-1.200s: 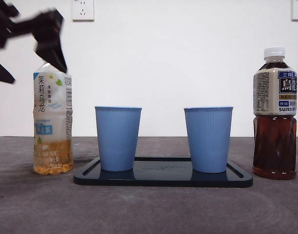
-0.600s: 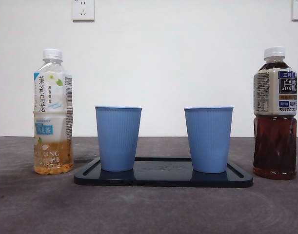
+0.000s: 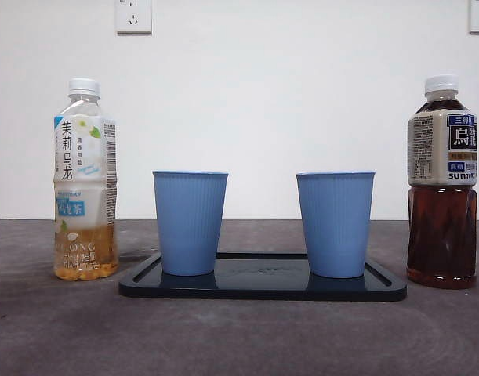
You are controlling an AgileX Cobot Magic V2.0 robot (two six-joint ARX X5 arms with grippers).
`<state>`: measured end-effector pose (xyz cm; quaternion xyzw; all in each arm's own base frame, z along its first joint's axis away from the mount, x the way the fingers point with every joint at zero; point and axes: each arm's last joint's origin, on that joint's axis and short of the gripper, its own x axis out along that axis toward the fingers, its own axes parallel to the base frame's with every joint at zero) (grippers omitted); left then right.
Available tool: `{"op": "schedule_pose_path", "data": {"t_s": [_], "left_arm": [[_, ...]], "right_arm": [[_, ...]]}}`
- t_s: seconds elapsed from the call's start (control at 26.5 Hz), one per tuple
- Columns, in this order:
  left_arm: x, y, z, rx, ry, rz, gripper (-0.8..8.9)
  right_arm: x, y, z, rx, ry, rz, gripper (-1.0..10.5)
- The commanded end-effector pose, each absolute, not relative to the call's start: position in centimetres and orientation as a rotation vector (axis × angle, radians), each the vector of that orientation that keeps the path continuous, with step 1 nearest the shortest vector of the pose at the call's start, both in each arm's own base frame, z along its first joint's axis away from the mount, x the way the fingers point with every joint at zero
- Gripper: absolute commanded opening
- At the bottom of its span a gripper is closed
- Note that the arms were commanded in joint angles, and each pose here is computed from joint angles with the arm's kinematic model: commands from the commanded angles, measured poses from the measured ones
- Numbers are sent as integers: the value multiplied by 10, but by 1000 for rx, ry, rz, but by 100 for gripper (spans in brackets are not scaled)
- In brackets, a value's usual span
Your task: Pour the drink into the cup
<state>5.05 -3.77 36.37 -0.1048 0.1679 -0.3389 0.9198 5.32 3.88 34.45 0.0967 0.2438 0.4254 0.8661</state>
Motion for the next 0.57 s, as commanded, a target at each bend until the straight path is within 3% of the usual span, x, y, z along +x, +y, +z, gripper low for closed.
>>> {"op": "schedule_pose_path", "data": {"t_s": [0.04,0.11,0.15,0.57], "left_arm": [[48,-37,368,-218,337,-706,340],[48,-36,366,-213,360,-702,-19],[48,-36,365,-211,368,-700,35],[47,-36,364,-208,379,-699,27]], "right_arm": [[53,39,349,182,480,893,329],[54,38,349,163,470,873,31],[54,38,349,146,461,876,9],[54,39,349,149,460,883,15]]}}
